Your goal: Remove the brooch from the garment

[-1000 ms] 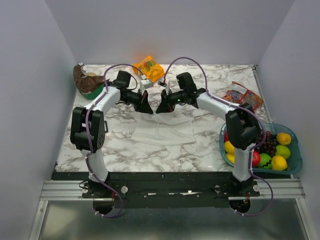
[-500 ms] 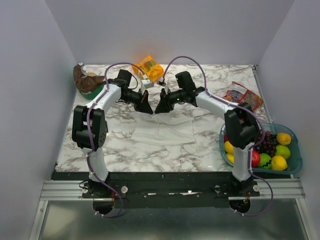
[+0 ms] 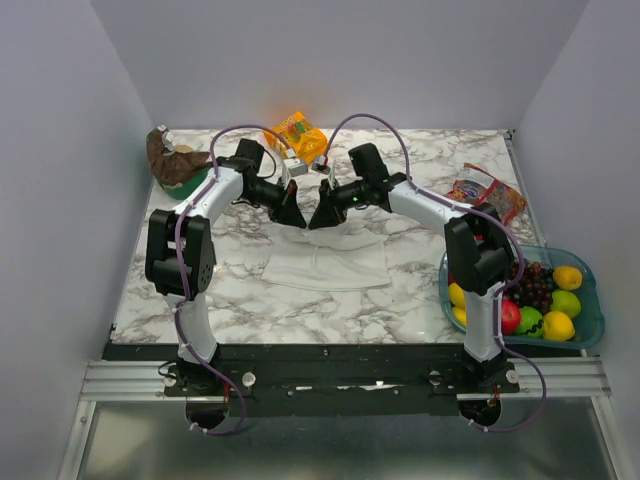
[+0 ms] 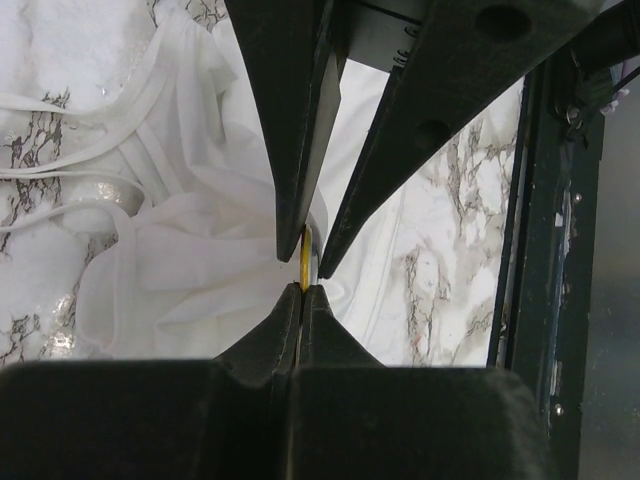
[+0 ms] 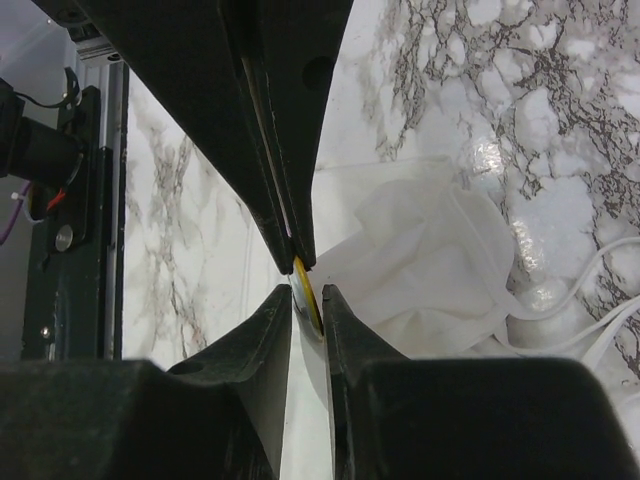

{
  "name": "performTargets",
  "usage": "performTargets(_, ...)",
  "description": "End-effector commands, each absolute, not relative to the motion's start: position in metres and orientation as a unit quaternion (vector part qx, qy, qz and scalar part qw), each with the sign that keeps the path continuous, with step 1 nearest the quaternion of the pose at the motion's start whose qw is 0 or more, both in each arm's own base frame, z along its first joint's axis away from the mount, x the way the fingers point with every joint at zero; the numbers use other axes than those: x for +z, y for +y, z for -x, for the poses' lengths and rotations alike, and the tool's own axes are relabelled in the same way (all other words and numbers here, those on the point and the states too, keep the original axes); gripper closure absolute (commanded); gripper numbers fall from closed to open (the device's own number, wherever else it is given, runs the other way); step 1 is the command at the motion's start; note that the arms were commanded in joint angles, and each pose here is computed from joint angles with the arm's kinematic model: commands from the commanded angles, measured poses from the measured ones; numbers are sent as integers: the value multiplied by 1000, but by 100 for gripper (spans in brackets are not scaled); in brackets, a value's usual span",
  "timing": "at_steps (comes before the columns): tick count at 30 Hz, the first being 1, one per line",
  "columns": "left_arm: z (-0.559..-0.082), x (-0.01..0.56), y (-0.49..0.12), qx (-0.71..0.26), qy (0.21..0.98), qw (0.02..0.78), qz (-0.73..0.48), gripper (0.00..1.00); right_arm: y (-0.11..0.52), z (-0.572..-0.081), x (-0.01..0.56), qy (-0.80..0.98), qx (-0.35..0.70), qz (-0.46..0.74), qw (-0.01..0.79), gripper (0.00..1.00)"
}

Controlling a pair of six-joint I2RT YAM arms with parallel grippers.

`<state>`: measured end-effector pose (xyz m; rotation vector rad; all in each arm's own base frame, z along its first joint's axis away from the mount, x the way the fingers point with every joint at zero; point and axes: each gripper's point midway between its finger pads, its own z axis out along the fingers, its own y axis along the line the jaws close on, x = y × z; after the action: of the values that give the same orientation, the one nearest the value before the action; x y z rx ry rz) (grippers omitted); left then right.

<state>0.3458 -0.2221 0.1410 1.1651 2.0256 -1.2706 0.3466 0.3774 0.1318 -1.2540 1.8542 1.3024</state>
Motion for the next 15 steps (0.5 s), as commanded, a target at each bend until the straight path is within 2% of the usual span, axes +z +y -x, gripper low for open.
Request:
performTargets(1,-346,147,-228,-478,727,239,-431,100,386,-343,141,676,506,465,265,72)
performTargets(6,-344,143,-225,-473,726,234,-441,100,387,-341,149,671,515,463,266,69)
performTargets(8,-344,143,-224,-473,726,234,-441,100,388,-342,149,671,515,463,266,72)
performTargets(12,-345,144,-224,-475,727,234,-438,100,388,-342,145,672,514,463,264,85)
performTargets(15,-346,146,-225,-474,726,237,-438,100,388,-341,144,671,515,465,262,87)
